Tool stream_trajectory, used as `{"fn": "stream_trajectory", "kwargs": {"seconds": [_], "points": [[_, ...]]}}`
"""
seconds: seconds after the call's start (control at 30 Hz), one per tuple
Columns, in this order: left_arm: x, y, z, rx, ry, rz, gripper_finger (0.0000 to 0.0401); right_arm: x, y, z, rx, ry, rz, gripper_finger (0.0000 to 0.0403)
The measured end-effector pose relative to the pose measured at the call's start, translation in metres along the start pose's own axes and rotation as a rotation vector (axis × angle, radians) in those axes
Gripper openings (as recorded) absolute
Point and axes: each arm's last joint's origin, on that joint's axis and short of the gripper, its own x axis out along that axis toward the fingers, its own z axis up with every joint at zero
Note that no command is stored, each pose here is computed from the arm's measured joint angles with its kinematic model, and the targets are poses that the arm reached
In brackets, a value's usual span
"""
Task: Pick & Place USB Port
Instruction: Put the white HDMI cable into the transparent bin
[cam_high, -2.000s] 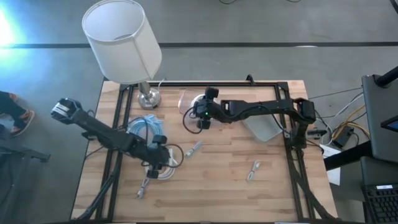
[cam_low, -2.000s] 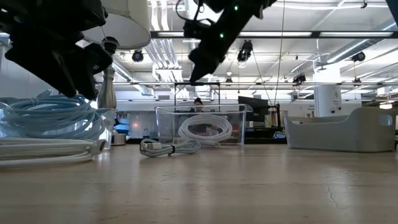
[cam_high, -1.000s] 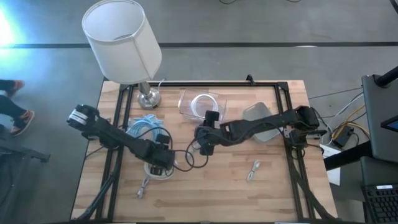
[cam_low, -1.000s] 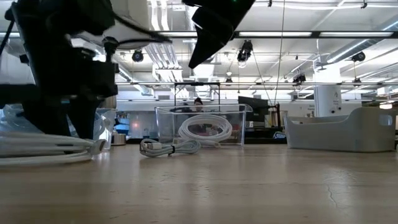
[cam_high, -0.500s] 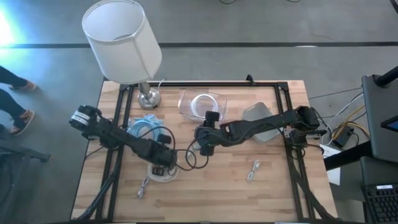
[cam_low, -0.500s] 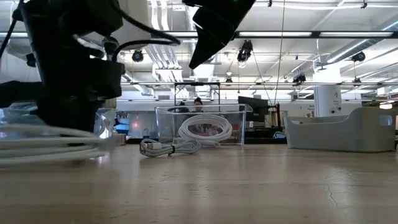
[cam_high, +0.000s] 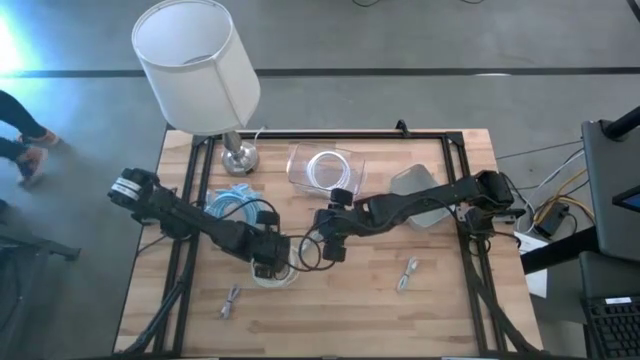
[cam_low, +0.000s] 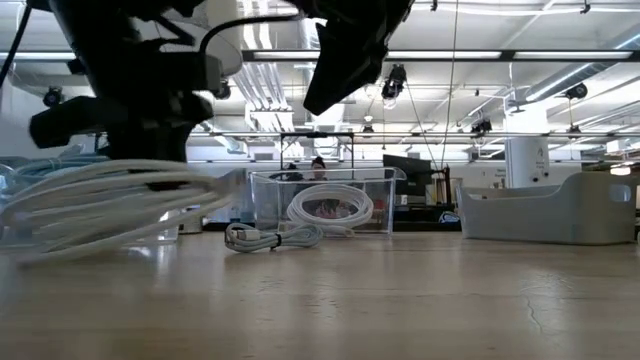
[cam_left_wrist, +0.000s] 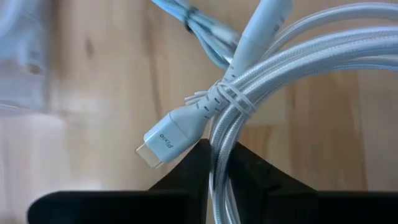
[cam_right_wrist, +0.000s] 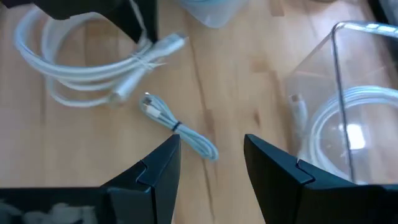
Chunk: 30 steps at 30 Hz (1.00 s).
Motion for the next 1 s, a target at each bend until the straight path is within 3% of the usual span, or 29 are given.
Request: {"fn": "stream_trajectory", "kwargs": {"seconds": [0.6,1.0], "points": [[-0.021,0.016,0.028,0.052,-0.153,0.481,0.0049,0.006,0.004,0.007,0.161,-0.071,0.047,0.0169],[-0.026,0.017,0.035,0.077,-0.198,0.558,0.0049,0.005,0.002,0.018,0.202,-0.190,0.019,0.0169]]}}
